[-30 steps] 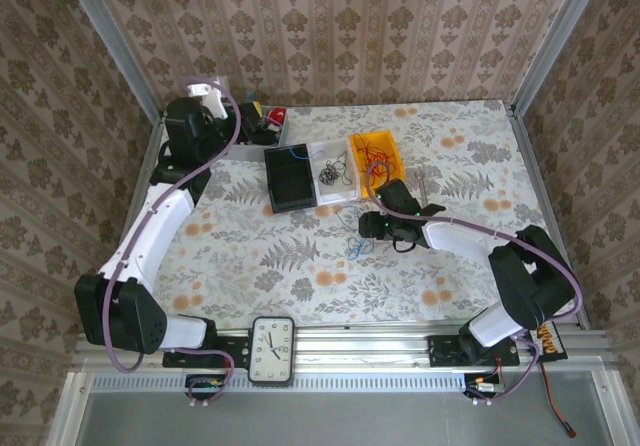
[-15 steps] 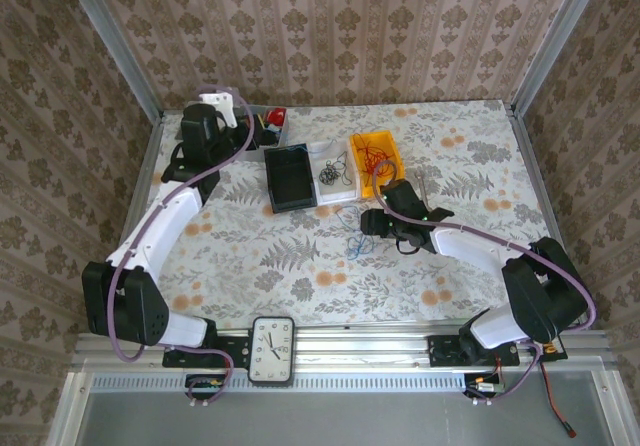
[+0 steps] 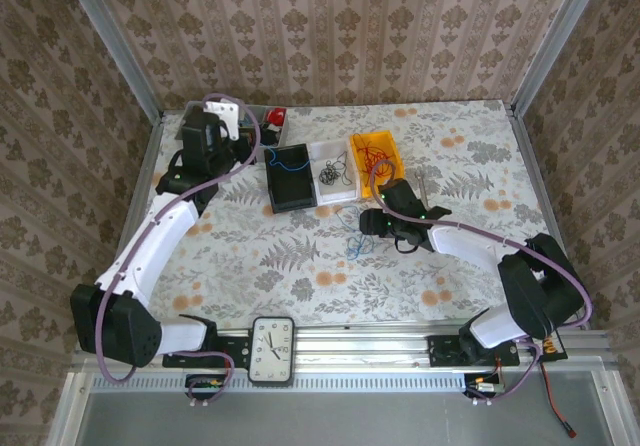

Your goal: Untangle the cables

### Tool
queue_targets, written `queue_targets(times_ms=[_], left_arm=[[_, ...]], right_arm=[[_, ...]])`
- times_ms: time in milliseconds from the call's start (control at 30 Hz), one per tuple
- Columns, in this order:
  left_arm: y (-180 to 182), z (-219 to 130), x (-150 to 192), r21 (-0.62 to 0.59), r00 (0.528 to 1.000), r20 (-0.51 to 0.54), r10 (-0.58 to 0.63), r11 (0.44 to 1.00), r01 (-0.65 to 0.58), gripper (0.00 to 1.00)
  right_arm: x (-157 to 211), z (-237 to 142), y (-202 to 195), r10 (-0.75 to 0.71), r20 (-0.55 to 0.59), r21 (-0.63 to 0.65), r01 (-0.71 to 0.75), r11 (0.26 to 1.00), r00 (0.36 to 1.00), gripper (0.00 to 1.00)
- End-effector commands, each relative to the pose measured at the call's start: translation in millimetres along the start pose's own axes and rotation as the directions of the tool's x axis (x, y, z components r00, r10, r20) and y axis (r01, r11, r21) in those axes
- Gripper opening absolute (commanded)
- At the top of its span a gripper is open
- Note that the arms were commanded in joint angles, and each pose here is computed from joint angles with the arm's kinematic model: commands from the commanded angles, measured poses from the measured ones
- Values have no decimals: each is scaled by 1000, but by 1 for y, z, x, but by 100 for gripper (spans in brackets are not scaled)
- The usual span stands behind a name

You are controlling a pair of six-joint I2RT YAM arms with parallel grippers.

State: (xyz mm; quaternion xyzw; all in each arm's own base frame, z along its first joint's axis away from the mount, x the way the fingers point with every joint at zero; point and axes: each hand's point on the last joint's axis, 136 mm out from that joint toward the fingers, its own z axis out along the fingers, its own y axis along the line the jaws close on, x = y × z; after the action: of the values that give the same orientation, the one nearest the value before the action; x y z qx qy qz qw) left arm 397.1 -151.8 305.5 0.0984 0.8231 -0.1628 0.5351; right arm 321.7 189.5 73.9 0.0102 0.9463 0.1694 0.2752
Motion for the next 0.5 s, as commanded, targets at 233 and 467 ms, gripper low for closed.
queue_targets(times_ms=[233, 467], left_arm=[[-17, 22, 33, -21, 968, -124, 217, 975, -221, 0], [-67, 51, 71, 283, 953, -272, 133, 958, -53, 0]], right_arm=[[-7, -2, 5, -12, 5, -4, 12, 1000, 1000, 57], [-3, -5, -3, -9, 3, 23, 9, 1000, 1000, 57]])
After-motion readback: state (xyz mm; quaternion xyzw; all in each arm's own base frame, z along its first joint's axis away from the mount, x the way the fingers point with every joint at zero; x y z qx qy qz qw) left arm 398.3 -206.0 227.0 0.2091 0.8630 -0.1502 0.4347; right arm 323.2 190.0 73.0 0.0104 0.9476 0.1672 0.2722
